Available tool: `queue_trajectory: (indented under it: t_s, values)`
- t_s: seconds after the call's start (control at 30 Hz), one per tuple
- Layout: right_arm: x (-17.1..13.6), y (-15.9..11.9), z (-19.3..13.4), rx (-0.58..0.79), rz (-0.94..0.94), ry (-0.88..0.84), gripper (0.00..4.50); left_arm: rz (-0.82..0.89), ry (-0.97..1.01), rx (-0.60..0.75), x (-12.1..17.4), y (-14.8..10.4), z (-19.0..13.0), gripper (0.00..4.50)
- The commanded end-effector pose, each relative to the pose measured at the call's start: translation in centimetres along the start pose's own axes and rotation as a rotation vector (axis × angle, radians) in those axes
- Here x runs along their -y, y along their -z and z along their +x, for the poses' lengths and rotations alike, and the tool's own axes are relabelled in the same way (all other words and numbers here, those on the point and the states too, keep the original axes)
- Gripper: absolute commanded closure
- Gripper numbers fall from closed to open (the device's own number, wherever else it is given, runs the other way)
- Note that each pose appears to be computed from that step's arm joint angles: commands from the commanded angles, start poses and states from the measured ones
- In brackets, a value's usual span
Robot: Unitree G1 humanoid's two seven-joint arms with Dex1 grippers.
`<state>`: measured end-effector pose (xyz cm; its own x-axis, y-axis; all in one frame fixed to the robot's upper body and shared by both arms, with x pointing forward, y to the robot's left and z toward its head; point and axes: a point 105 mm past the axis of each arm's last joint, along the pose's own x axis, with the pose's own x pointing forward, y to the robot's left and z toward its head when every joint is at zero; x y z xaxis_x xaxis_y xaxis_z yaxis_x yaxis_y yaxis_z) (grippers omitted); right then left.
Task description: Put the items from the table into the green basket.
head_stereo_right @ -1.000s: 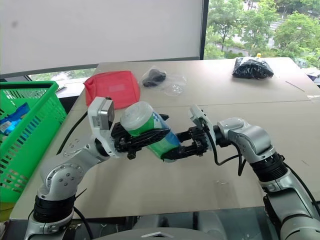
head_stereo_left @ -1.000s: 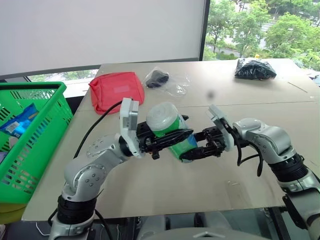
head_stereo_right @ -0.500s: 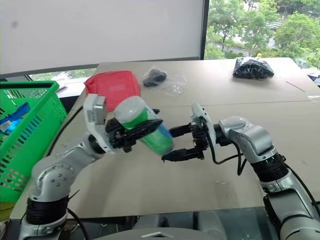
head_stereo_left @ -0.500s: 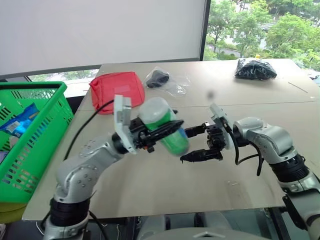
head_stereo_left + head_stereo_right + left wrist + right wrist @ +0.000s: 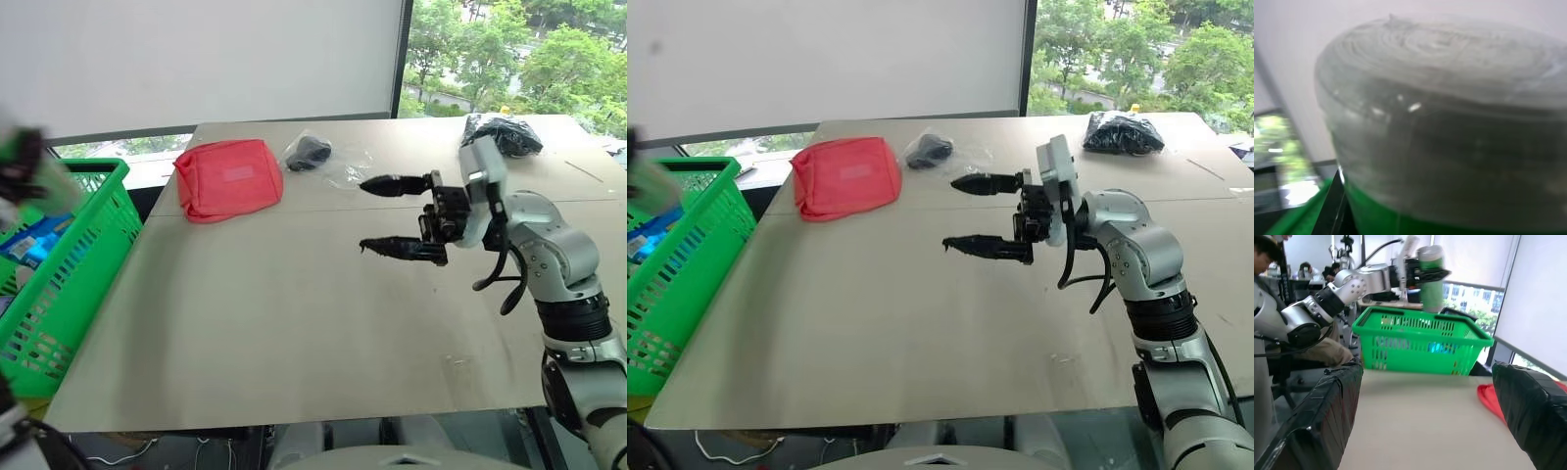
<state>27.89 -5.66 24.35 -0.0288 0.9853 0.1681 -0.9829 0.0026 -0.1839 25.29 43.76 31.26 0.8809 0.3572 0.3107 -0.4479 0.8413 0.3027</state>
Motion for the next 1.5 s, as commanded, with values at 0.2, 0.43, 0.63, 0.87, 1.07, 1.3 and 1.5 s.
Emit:
queue_trajectory:
  t_s: [0.2, 0.43, 0.63, 0.87, 1.07, 1.3, 1.5]
  values:
    - [0.2, -1.8, 0.5, 0.036, -0.064, 0.049, 0.04, 0.098, -0.195, -0.127, -5.4, 3.7, -0.6, 2.68]
    - [0.0, -0.6, 0.1, -0.060, -0.082, 0.098, 0.04, 0.045, -0.099, -0.155, -3.2, 6.5, 0.6, 2.68]
    - [-0.2, -0.2, -0.2, -0.114, -0.080, 0.149, 0.00, 0.007, -0.069, -0.151, -2.5, 7.1, 1.2, 0.55]
    - [-0.2, 0.2, -1.1, -0.153, -0.099, 0.198, 0.00, -0.028, -0.116, -0.092, -3.2, 6.7, 1.0, 0.03]
    - [-0.3, 2.3, -5.1, -0.229, -0.029, 0.343, 0.00, -0.133, 0.158, -0.053, 2.5, 5.7, -1.2, 0.03]
    - [-1.4, 7.1, -12.2, -0.361, 0.036, 0.609, 0.00, -0.455, 0.815, -0.244, 21.1, 6.7, -13.5, 0.03]
    - [-4.0, 11.8, -15.8, -0.477, 0.052, 0.718, 0.00, -0.350, 0.859, -0.363, 26.2, 11.1, -18.3, 0.03]
